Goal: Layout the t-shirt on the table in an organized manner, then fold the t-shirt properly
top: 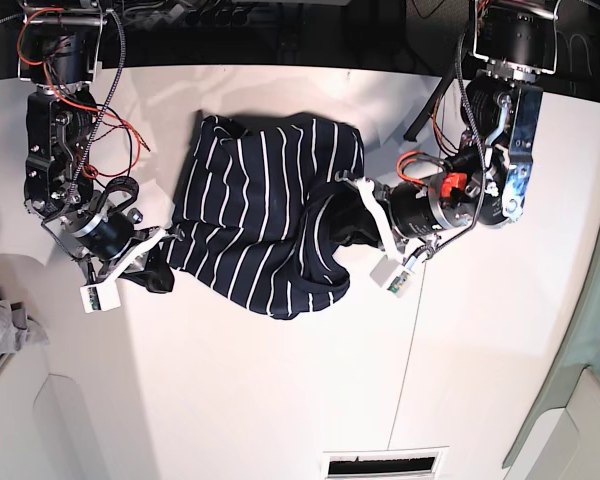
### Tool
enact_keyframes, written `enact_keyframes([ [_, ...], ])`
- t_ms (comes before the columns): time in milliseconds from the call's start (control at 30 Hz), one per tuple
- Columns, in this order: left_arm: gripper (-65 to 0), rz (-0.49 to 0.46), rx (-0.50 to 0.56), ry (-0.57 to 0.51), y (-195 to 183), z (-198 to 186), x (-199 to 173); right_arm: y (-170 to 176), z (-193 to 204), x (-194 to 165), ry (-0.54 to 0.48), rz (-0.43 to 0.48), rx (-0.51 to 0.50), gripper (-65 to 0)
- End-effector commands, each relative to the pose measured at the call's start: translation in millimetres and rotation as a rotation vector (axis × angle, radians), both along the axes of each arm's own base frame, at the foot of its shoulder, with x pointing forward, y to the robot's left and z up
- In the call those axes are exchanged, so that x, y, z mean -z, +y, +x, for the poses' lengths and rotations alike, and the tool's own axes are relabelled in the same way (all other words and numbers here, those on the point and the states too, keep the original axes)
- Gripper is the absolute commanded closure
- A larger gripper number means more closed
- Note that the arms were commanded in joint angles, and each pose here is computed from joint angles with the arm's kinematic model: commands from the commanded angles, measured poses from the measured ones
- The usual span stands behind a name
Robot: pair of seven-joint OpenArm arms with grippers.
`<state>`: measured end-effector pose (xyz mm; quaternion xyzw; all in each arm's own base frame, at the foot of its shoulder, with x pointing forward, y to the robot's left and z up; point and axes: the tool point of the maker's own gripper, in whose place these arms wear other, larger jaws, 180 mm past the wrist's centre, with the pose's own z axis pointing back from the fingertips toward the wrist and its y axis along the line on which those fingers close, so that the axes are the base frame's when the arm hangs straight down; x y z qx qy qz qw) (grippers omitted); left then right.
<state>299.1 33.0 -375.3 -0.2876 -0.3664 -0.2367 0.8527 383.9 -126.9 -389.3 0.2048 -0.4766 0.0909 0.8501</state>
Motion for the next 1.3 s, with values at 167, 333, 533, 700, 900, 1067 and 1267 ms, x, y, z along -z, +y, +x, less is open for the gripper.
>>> enact_keyframes([
  [167, -2.6, -0.099, 0.038, -0.039, -26, -34, -14, 7, 36, -41, -0.123, -0.019, -0.034, 0.0],
  [333, -2.6, -0.079, 0.106, -0.007, -53, -58, 0, 33, 47, -32, -0.095, -0.042, -0.113, 0.0],
  [533, -2.6, -0.032, 0.125, 0.031, -73, -72, 30, 74, 32, 5, -0.074, -0.17, -0.28, 0.0],
  [700, -2.6, -0.002, 0.052, 0.07, -70, -67, 56, 87, 14, 31, -0.03, -0.249, -0.365, 0.0],
  [900, -2.6, 0.021, 0.025, 0.117, -70, -53, 76, 85, 7, 37, -0.013, -0.248, -0.367, 0.0],
  [1067, -2.6, 0.053, -0.047, 0.121, -53, -25, 82, 82, 1, 43, 0.005, -0.252, -0.368, 0.0],
  [1267, -2.6, 0.076, -0.118, 0.116, -28, 13, 84, 70, -5, 50, 0.026, -0.266, -0.355, 0.0],
])
